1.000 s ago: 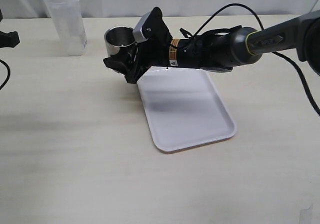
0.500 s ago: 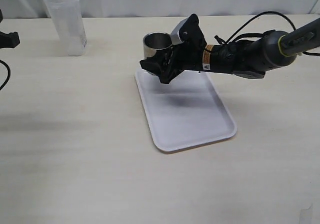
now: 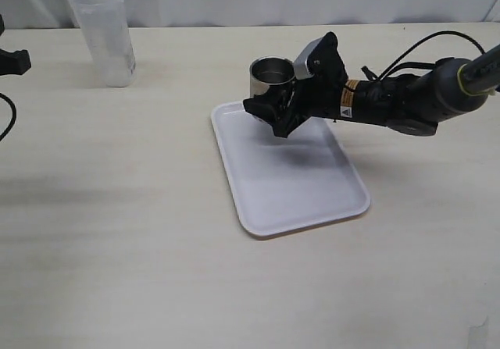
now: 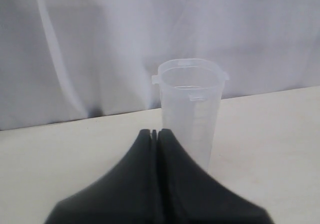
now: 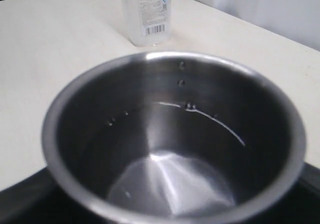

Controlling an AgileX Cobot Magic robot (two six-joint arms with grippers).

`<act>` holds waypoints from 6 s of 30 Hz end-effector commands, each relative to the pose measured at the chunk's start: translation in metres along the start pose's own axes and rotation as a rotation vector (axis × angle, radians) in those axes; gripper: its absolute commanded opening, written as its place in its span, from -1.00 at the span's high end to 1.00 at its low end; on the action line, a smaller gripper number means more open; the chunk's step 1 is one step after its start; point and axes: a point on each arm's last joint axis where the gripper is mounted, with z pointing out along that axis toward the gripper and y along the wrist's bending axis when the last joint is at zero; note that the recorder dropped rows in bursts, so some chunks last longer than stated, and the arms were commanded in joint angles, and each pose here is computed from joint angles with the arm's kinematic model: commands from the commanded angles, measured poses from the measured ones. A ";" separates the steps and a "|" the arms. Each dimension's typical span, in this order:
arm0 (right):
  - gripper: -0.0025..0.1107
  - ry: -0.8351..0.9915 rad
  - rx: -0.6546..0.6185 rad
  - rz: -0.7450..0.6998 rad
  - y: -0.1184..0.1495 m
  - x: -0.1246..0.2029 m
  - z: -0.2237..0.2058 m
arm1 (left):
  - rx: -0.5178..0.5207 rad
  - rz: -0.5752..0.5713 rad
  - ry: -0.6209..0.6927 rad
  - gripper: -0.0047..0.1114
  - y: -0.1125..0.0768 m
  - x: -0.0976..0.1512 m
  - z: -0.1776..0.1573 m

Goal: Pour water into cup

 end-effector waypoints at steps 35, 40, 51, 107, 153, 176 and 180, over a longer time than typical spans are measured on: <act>0.76 -0.020 0.004 0.034 0.002 0.037 0.010 | 0.005 -0.006 -0.026 0.92 -0.001 -0.002 -0.002; -0.10 -0.002 0.012 0.034 0.001 0.038 0.010 | 0.005 -0.006 -0.026 0.92 -0.001 -0.002 -0.002; -0.74 -0.033 0.030 0.022 -0.002 0.016 0.005 | 0.005 0.000 -0.026 0.92 -0.001 -0.002 -0.002; 0.88 -0.267 0.531 -0.126 0.121 -0.216 -0.239 | -0.059 -0.033 -0.062 0.92 -0.001 -0.043 -0.043; 0.88 -0.337 0.541 -0.164 0.148 -0.215 -0.265 | -0.140 -0.104 -0.243 0.92 -0.012 -0.081 -0.132; 0.88 -0.337 0.541 -0.164 0.148 -0.215 -0.265 | -0.196 0.020 -0.184 0.92 -0.011 -0.079 -0.143; 0.88 -0.337 0.541 -0.164 0.148 -0.215 -0.265 | -0.224 0.016 -0.158 0.92 -0.010 -0.077 -0.149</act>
